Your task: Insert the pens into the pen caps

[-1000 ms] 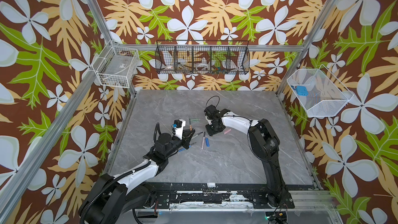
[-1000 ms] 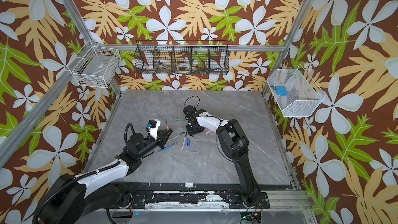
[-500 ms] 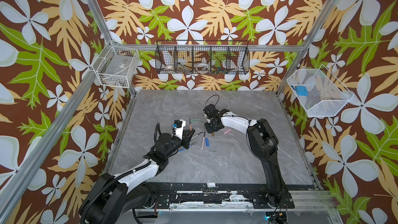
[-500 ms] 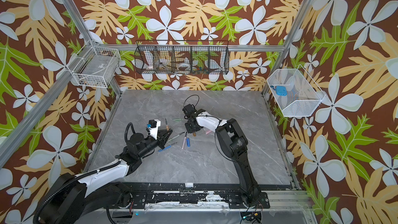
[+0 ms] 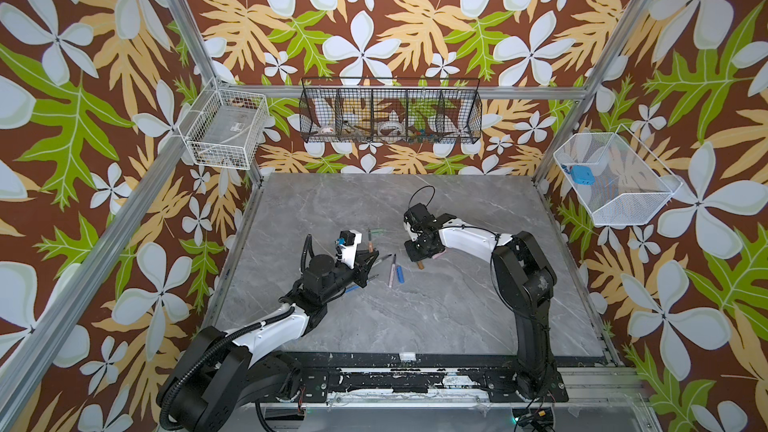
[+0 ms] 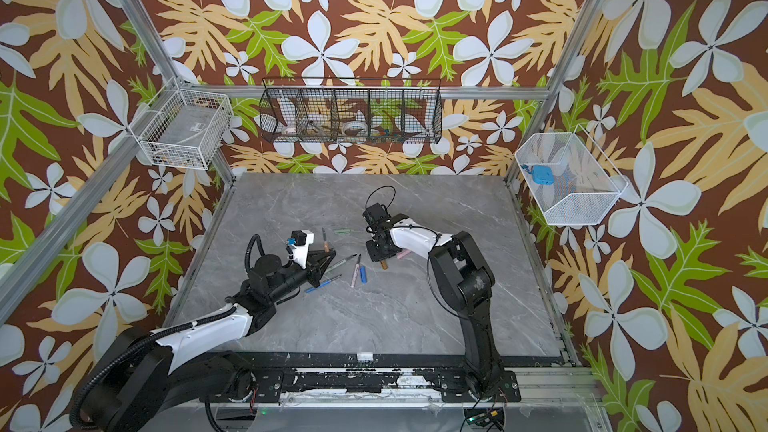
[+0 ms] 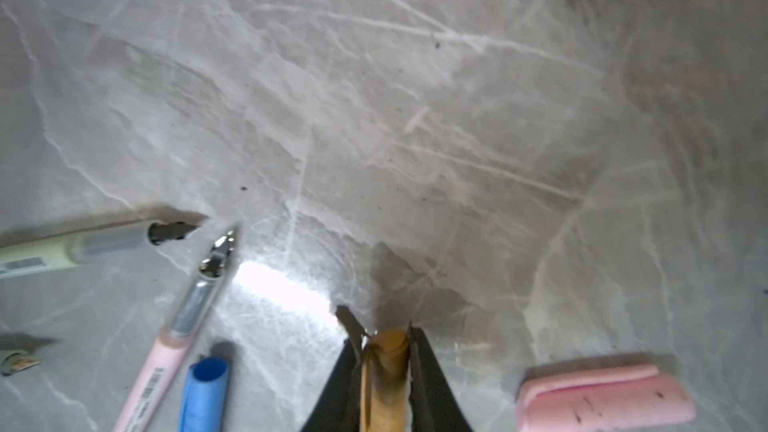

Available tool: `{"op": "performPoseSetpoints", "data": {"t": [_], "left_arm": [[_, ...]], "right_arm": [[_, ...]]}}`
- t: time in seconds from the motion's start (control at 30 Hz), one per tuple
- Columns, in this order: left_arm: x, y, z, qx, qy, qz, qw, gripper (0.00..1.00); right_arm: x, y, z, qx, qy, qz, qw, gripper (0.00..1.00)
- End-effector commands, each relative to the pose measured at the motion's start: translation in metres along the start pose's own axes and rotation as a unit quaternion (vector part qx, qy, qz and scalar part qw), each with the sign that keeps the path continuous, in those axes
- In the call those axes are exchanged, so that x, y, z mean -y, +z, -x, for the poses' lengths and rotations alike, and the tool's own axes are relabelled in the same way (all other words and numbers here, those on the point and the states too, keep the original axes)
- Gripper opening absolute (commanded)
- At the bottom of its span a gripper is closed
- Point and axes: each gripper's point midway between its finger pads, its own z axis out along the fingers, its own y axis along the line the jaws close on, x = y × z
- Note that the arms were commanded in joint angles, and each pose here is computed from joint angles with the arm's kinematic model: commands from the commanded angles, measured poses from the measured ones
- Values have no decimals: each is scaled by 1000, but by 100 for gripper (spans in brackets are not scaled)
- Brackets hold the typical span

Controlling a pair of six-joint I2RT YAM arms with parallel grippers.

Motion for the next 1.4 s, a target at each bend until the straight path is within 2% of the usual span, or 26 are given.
{"op": "performPoseSetpoints", "data": {"t": [0.0, 0.07, 0.23, 0.37, 0.6, 0.83, 1.13, 1.37], "left_arm": [[6, 1, 8, 12, 6, -12, 1000, 0], [6, 1, 8, 12, 7, -11, 1000, 0], [6, 2, 7, 8, 8, -11, 1000, 0], [7, 2, 8, 9, 8, -12, 1000, 0], [8, 3, 8, 8, 8, -14, 1000, 0], [7, 2, 8, 7, 10, -12, 1000, 0], [7, 1, 9, 9, 12, -10, 1000, 0], [8, 2, 8, 6, 11, -14, 1000, 0]], "right_arm": [[-4, 2, -1, -3, 1, 9, 1000, 22], [-4, 4, -3, -9, -1, 9, 1000, 25], [-6, 1, -3, -21, -15, 12, 1000, 43], [-6, -8, -9, -39, -48, 16, 998, 47], [0, 1, -38, -117, -105, 7, 988, 47], [1, 6, -35, -122, -107, -4, 987, 44], [6, 13, -37, -132, -114, -14, 985, 26], [-3, 1, -22, -82, -105, 7, 991, 18]]}}
